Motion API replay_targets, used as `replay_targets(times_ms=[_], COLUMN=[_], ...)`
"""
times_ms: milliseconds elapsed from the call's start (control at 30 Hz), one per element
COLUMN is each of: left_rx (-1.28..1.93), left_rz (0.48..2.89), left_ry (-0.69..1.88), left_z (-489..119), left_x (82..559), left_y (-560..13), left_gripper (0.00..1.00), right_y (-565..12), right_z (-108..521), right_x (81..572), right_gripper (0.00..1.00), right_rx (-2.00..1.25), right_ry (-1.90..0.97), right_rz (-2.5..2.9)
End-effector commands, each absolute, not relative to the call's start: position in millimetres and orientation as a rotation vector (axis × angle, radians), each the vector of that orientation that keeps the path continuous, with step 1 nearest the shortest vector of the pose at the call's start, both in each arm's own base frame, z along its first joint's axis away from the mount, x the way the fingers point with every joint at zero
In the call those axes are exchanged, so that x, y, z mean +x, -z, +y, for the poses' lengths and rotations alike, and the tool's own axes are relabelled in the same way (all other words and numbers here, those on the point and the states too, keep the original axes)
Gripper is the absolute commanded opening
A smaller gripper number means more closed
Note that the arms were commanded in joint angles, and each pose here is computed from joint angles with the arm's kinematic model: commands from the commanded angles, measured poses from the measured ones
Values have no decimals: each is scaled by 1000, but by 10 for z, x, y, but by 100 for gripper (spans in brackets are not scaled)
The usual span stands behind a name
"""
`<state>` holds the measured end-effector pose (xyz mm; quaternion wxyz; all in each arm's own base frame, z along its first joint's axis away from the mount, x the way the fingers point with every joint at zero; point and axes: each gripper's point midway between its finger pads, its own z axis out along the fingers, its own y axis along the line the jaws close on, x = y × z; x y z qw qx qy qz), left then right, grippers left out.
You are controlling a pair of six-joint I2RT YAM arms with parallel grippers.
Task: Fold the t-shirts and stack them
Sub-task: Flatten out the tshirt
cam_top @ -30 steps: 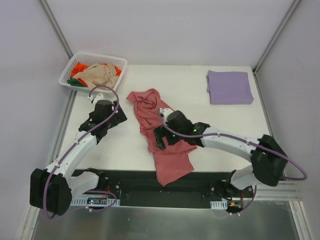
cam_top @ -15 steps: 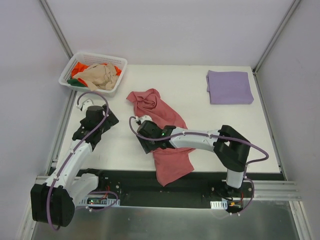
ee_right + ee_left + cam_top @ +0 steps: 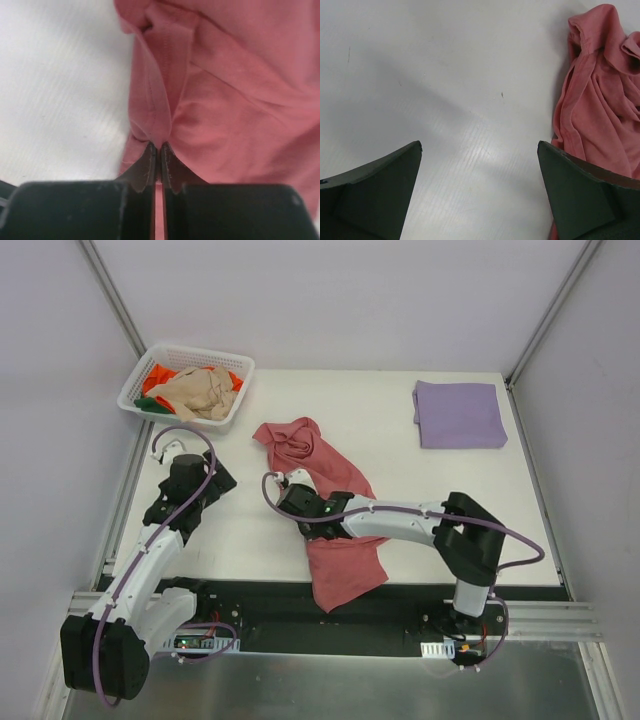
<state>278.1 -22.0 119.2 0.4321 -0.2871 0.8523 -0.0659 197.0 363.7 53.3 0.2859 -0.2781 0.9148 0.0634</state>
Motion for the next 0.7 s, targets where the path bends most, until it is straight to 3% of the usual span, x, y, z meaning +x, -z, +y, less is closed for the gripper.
replay_targets(times_ms=[0, 133, 367, 667], left_rx=[-694, -644, -489, -297], left_rz=[2113, 2136, 2183, 2273], left_ry=[187, 266, 488, 822], left_z=[-230, -370, -764, -1419], left_x=[2805, 2859, 3031, 3407], left_y=[-1262, -1336, -1433, -1404], left_gripper=[99, 99, 99, 99], right_y=[-1153, -1622, -2074, -1960], right_z=[3171, 2444, 687, 312], right_x=[2290, 2552, 2736, 2626], right_gripper=[0, 0, 0, 0], right_rx=[-649, -497, 111, 163], right_ry=[22, 190, 363, 285], right_rz=[2295, 2214, 2136, 2116])
